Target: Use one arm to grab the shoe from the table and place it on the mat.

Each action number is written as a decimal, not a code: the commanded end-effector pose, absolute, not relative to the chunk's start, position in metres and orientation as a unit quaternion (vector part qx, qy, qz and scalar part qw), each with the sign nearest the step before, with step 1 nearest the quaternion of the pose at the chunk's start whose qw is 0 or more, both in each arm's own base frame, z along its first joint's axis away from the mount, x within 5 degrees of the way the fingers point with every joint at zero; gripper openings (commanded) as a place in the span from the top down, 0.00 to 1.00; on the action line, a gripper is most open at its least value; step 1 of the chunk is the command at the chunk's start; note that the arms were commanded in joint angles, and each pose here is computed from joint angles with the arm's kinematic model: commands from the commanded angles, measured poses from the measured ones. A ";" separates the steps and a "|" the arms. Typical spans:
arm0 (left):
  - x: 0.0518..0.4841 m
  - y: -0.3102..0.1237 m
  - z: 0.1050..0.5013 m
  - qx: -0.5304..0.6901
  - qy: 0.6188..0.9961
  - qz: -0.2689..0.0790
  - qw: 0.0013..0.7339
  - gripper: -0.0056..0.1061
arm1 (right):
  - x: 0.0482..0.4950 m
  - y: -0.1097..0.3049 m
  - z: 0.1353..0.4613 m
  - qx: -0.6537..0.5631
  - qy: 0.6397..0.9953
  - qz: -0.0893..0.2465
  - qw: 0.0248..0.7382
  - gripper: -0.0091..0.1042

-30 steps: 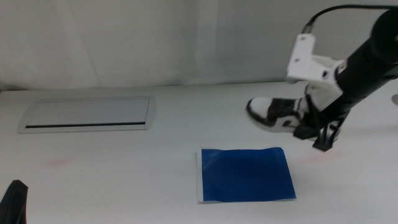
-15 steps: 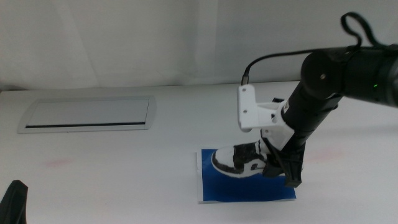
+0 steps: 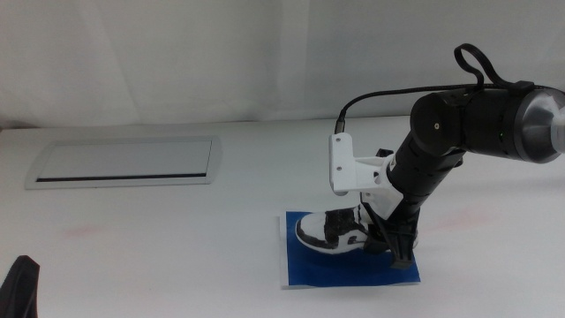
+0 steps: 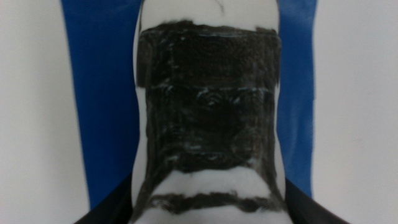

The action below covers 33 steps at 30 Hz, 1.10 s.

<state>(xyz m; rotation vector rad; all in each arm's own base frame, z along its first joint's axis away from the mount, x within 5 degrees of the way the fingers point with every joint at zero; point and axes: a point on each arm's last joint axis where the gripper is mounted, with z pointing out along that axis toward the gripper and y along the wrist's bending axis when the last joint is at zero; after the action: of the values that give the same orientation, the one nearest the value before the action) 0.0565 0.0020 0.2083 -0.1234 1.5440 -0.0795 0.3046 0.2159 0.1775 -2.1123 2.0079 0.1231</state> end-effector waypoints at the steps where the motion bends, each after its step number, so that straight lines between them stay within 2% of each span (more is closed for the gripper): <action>1: 0.056 0.002 0.197 -0.059 0.696 -0.040 0.715 0.14 | 0.307 0.220 0.181 -0.721 0.679 0.040 0.132 0.94; 7: 0.056 0.002 0.197 -0.059 0.696 -0.040 0.715 0.14 | 0.310 0.221 0.176 -0.719 0.680 0.039 0.137 0.94; 16: 0.056 0.002 0.197 -0.059 0.696 -0.040 0.715 0.14 | 0.310 0.225 0.156 -0.718 0.684 0.056 0.117 0.94; 26: 0.056 0.002 0.197 -0.059 0.696 -0.040 0.715 0.14 | 0.311 0.226 0.155 -0.718 0.684 0.056 0.118 0.92; 27: 0.056 0.002 0.197 -0.059 0.696 -0.040 0.715 0.14 | 0.312 0.226 0.155 -0.716 0.685 0.054 0.121 0.58; 28: 0.056 0.002 0.197 -0.059 0.696 -0.040 0.715 0.14 | 0.312 0.226 0.156 -0.715 0.686 0.054 0.126 0.38; 30: 0.056 0.002 0.197 -0.059 0.696 -0.040 0.715 0.14 | 0.315 0.228 0.156 -0.712 0.686 0.048 0.142 0.16; 32: 0.056 0.002 0.197 -0.059 0.696 -0.040 0.715 0.14 | 0.317 0.229 0.157 -0.708 0.688 0.047 0.155 0.03; 33: 0.056 0.002 0.197 -0.059 0.696 -0.040 0.715 0.14 | 0.317 0.229 0.157 -0.708 0.687 0.045 0.158 0.01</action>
<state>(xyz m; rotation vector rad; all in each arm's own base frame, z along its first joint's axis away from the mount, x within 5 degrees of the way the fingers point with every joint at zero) 0.0565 0.0020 0.2083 -0.1234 1.5440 -0.0795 0.3147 0.2267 0.1542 -2.0491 1.9847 0.1351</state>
